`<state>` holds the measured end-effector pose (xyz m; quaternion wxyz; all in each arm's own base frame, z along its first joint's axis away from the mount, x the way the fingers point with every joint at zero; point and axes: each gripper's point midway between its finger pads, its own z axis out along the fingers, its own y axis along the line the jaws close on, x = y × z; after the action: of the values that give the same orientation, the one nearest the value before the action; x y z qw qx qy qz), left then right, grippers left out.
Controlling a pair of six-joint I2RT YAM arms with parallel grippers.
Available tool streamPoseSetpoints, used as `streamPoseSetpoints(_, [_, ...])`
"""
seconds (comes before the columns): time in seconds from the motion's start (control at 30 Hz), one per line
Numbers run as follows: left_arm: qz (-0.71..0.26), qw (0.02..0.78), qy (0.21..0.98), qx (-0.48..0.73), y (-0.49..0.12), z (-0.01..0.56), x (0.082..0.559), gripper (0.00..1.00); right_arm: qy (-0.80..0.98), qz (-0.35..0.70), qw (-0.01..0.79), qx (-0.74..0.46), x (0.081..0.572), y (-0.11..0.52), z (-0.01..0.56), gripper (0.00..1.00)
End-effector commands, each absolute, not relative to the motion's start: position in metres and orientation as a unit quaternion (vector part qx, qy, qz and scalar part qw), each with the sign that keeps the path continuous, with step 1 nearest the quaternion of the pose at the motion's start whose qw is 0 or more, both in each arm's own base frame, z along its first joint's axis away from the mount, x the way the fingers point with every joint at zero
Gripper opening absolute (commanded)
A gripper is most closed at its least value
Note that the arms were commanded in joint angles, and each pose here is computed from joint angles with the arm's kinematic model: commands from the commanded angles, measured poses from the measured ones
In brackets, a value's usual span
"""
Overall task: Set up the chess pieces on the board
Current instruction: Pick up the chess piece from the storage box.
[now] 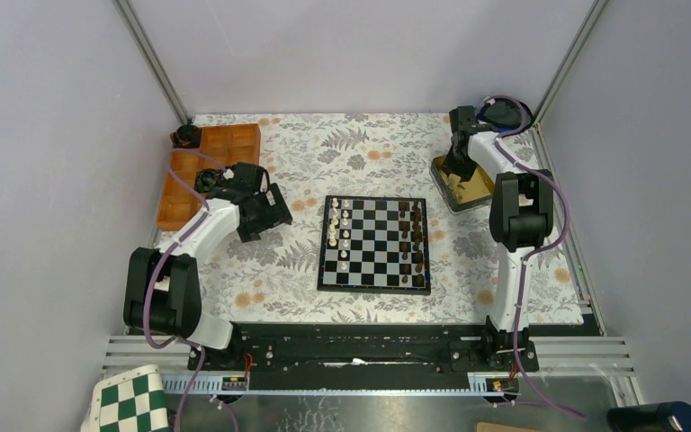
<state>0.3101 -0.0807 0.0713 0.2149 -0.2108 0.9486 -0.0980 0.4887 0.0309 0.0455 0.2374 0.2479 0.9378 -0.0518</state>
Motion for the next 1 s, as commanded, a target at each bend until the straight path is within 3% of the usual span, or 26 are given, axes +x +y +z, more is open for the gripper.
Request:
streamPoseSetpoints(0.0, [-0.099,0.230,0.944,-0.213,-0.083,0.078,0.322,0.99,0.942,-0.032,0.247,0.227,0.495,0.049,0.050,0.46])
streamPoseSetpoints(0.77, [-0.095,0.225,0.948,-0.206,-0.082,0.073,0.321,0.99,0.945,-0.045,0.230,0.228,0.479,0.048,0.040,0.34])
streamPoseSetpoints(0.97, [-0.094,0.225,0.948,-0.205,-0.082,0.072,0.321,0.99,0.943,-0.049,0.237,0.230,0.480,0.045,0.043,0.12])
